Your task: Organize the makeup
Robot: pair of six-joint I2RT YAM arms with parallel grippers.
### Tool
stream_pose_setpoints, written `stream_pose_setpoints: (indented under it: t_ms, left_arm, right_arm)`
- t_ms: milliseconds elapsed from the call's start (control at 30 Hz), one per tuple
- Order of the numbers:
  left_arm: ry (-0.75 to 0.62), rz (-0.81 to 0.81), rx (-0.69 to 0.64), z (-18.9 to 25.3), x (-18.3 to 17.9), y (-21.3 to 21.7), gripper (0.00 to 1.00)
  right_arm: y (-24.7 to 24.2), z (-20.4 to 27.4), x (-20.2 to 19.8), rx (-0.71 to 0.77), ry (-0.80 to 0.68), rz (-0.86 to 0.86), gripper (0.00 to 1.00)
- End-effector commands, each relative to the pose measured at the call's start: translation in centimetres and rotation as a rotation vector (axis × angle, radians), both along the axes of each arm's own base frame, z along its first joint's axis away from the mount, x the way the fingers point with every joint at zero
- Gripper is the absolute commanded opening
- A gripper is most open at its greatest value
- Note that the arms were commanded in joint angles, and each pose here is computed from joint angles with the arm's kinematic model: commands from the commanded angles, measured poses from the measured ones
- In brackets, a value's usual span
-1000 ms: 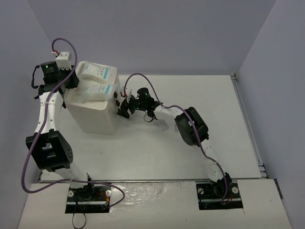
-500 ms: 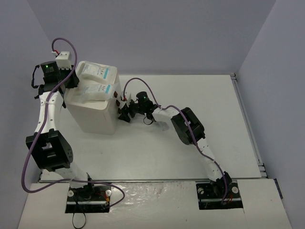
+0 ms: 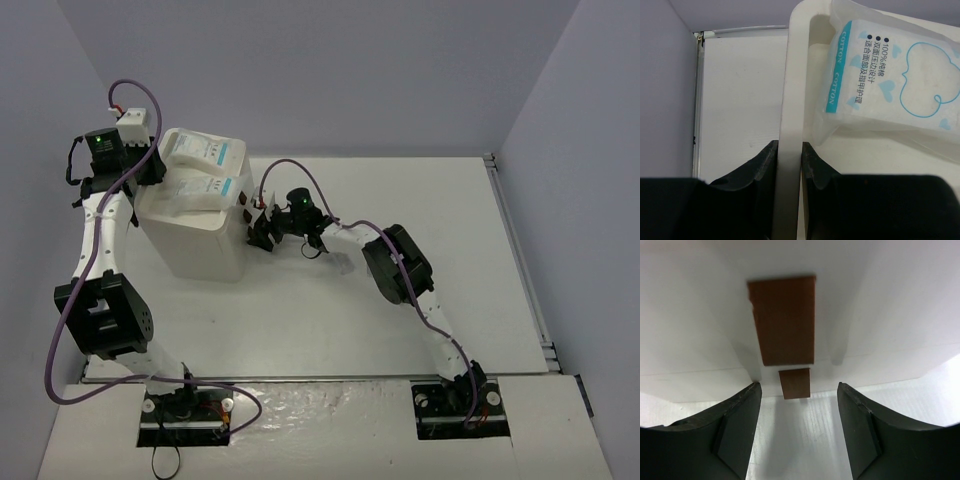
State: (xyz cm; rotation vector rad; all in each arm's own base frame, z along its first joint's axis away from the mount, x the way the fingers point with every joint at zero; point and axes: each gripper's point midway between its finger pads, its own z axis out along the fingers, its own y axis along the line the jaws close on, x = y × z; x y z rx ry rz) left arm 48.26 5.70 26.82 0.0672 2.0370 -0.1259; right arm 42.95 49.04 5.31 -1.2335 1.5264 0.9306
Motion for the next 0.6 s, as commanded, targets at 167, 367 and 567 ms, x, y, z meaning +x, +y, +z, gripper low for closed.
stream_pose_setpoints:
  t_ms: [167,367,567]
  left_arm:
    - [0.178,-0.091,-0.177,-5.2,-0.8,-5.2,0.0]
    - [0.179,-0.089,-0.176,-5.3,-0.7,-5.1,0.0]
    - [0.179,-0.086,-0.173,-5.3,-0.7,-5.1,0.0]
  right_arm:
    - [1.4,10.2,0.2,0.148,-0.183,0.05,0.39]
    - [1.5,8.5,0.2,0.121,-0.154,0.059,0.17]
    - [1.2,8.3,0.2,0.107,-0.151,0.06,0.0]
